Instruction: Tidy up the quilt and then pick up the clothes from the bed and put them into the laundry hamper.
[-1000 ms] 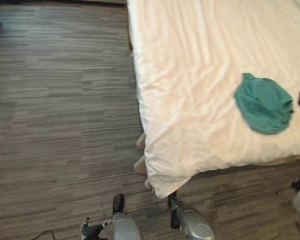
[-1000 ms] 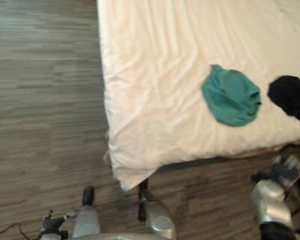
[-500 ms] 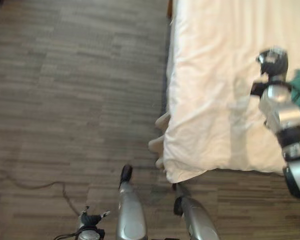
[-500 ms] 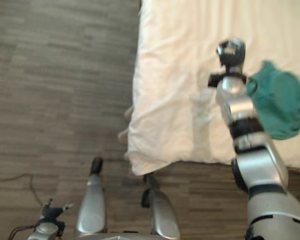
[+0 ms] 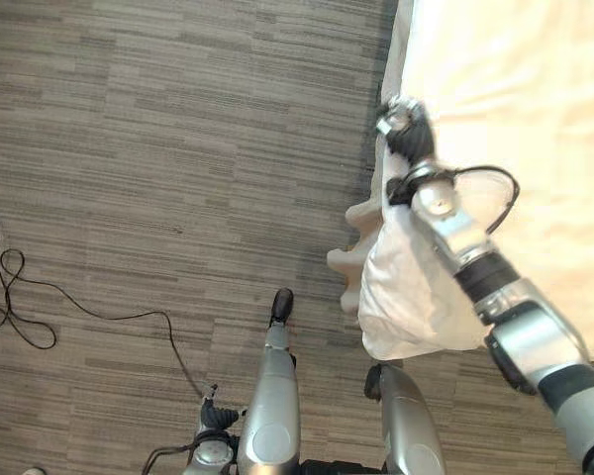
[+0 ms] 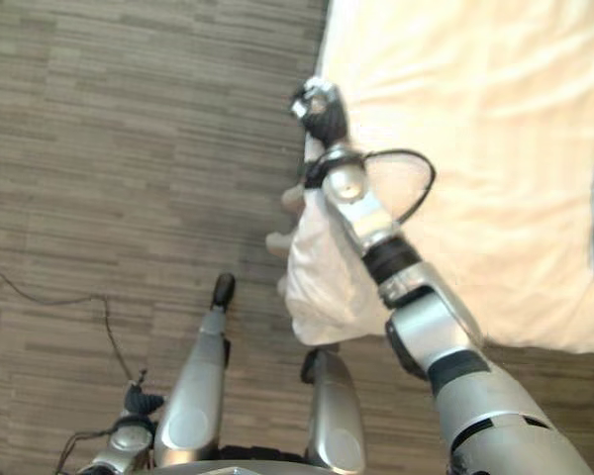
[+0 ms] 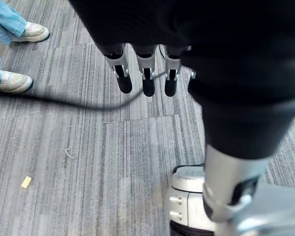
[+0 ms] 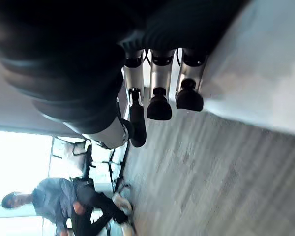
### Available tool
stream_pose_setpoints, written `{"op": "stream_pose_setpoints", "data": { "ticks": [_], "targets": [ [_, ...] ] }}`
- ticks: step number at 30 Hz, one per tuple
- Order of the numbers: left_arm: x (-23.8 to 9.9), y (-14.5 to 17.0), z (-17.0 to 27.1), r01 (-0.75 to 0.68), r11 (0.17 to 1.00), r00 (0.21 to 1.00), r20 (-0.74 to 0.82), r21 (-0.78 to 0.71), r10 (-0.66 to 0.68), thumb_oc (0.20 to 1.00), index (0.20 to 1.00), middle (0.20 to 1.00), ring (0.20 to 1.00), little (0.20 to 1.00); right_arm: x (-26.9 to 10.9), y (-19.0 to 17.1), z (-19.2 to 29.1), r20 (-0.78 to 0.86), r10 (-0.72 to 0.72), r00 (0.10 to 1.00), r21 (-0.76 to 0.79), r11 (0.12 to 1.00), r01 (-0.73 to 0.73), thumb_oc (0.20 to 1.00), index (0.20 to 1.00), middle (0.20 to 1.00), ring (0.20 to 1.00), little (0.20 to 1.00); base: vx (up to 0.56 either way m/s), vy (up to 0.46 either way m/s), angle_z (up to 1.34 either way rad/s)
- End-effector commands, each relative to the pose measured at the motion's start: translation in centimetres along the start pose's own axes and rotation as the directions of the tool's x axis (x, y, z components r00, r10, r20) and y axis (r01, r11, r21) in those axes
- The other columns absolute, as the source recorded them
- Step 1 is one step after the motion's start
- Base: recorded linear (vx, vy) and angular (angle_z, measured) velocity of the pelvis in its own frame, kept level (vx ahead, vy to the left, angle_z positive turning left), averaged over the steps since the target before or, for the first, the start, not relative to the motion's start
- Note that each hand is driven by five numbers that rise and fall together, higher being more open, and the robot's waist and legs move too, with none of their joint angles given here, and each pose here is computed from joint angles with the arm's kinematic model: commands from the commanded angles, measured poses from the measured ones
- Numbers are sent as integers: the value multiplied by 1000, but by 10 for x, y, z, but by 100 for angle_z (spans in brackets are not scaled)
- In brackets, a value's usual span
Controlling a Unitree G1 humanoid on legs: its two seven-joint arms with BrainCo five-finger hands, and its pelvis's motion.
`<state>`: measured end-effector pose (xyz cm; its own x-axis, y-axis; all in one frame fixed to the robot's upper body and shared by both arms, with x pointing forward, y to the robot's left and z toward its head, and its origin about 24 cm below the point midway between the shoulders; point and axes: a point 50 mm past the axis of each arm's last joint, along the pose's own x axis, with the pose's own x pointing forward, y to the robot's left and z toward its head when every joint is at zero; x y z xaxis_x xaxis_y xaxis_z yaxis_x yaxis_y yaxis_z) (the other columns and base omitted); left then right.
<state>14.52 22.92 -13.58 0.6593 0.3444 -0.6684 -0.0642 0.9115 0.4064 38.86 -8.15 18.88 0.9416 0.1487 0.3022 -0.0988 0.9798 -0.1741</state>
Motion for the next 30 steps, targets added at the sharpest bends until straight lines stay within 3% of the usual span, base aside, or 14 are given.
{"op": "stream_pose_setpoints", "data": {
  "ticks": [1,5,9,14,17,20,24,27,30],
  "targets": [
    [-3,-14,0,5,999,1000,-6,-43,-5,1000,1000,1000,1000,1000,-25,30,-24,-17,138,990,18,990,-138,200,200,200,200,200,-19,14,3],
    [-4,-16,-3,-24,999,999,-49,-34,22,1000,1000,1000,1000,1000,-66,92,-27,20,229,973,146,962,-230,200,200,200,200,200,0,0,0],
    [-6,-14,-12,-28,999,997,-78,-19,27,1000,1000,1000,1000,1000,-73,89,-17,90,152,984,189,968,-167,200,200,200,200,200,66,-48,0],
    [-16,-5,-44,-19,997,980,-197,79,34,1000,1000,1000,1000,1000,-61,29,7,164,-2,987,106,994,-16,200,200,200,200,200,164,-78,-10],
    [-17,-2,-48,-22,995,975,-219,100,44,1000,1000,1000,1000,1000,-57,15,8,145,-34,989,76,997,23,200,200,200,200,200,126,-91,-26],
    [-14,16,-51,-46,983,968,-235,177,88,1000,1000,1000,1000,1000,-50,-24,-17,-8,-121,993,-23,992,120,200,200,200,200,200,204,-259,-23],
    [-1,26,-29,-64,987,978,-188,150,92,1000,1000,1000,1000,1000,-44,-49,-48,-170,-189,967,-98,980,174,200,200,200,200,200,-33,-154,-4],
    [5,15,-11,-36,997,989,-143,70,45,1000,1000,1000,1000,1000,-46,-78,-80,-295,-285,912,-208,951,230,200,200,200,200,200,-210,102,1],
    [4,1,-7,-7,999,993,-122,34,12,1000,1000,1000,1000,1000,-60,-89,-102,-366,-350,863,-212,934,289,200,200,200,200,200,-223,173,5]
  ]
}}
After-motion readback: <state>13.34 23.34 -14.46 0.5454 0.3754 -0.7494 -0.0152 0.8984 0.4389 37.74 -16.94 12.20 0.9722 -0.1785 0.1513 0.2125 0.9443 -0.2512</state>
